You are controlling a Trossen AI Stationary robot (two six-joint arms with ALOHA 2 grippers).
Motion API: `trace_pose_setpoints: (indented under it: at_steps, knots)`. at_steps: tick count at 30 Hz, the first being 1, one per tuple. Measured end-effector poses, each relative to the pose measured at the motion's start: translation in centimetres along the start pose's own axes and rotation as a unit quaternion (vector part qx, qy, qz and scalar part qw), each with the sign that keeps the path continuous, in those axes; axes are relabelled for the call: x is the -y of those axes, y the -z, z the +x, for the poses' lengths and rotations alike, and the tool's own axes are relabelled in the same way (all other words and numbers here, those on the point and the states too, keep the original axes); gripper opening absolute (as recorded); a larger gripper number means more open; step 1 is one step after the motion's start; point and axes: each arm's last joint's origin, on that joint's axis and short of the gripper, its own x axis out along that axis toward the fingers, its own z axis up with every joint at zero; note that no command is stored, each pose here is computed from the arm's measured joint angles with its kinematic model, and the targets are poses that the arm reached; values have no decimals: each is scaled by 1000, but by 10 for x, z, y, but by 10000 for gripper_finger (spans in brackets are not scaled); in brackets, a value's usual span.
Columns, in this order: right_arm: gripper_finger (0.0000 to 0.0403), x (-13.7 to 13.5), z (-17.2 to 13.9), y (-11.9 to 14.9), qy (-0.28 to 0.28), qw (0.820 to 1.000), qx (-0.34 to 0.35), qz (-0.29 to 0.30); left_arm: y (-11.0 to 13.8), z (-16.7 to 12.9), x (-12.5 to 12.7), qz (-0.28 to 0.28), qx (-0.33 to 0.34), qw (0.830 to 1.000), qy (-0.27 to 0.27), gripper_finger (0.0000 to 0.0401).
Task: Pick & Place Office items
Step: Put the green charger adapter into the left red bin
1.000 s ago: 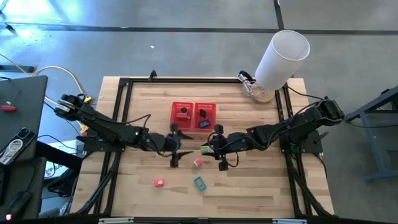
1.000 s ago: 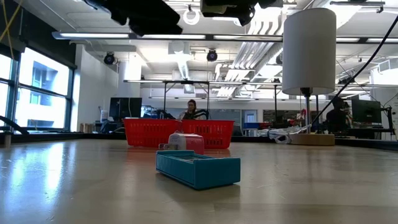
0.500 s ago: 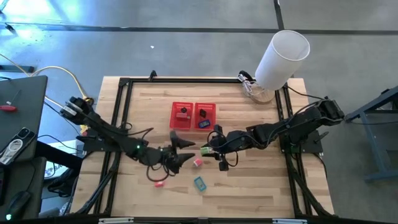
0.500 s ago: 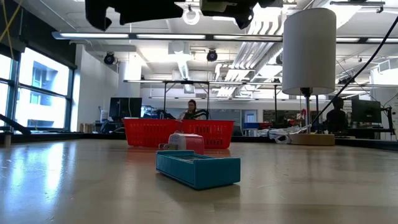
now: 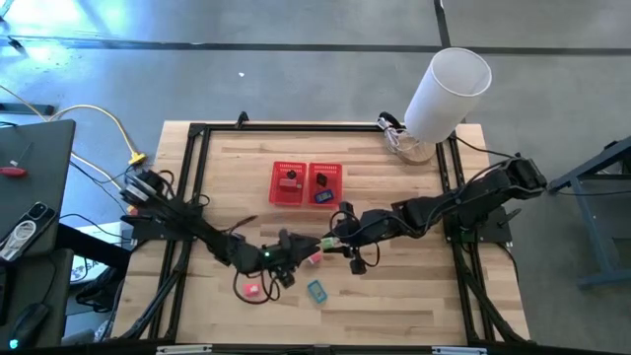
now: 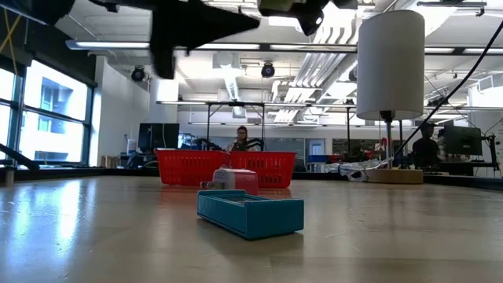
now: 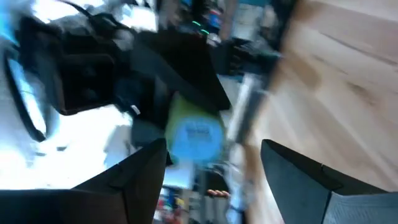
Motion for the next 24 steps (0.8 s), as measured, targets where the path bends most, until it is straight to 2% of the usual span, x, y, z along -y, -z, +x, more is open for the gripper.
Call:
trace_pose_setpoints:
  at_steps: [5,12,24]
  knots:
    - [117,1,0,-2,2,1000,8,2,-1,3,1,16,-3,999,-43,254]
    - [117,3,0,-1,4,1000,6,4,1,8,3,33,30,998,-41,254]
    - [117,2,0,-2,-7,1000,8,5,8,14,2,35,30,998,-42,254]
